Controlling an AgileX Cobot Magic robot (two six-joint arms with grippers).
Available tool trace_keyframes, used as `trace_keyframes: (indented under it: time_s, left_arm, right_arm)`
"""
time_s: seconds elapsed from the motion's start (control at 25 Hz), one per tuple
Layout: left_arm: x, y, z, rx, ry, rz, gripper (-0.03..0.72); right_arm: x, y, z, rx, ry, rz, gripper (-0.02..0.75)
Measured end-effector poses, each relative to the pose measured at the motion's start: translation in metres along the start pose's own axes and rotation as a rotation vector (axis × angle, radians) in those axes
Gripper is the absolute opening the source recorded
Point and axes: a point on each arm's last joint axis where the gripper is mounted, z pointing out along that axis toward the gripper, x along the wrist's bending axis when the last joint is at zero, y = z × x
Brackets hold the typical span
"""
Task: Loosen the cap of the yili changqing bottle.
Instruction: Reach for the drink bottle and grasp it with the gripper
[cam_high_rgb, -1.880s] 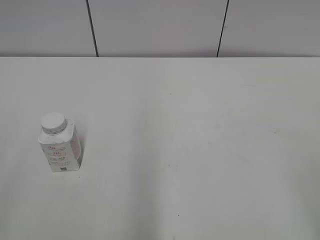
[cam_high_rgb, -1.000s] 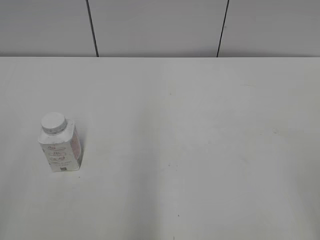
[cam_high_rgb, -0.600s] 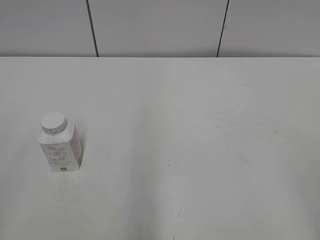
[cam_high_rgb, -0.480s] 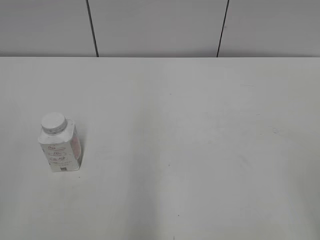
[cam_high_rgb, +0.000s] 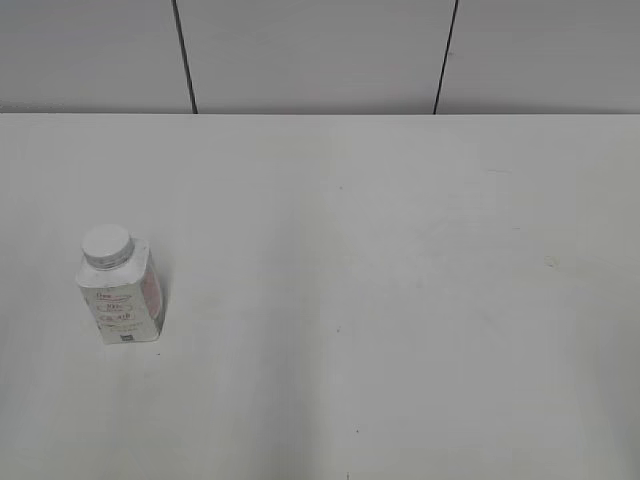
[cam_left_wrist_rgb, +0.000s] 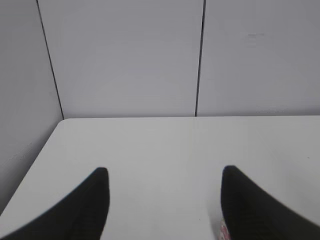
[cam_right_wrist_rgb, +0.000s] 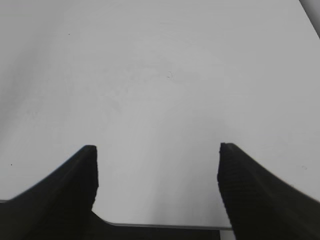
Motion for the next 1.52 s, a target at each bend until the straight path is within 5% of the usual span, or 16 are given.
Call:
trace_keyframes:
  time_s: [0.68,1.52]
  left_arm:
    - [0.001,0.022,0.061,-0.104,0.004,0.000,0.439]
    - [-0.001,-0.009,0.151,0.086,-0.006,0.010,0.439]
  right_arm:
    - [0.000,0.000,0.000,0.000,0.000,0.000,0.587]
    - [0.000,0.000,0.000,0.000,0.000,0.000,0.587]
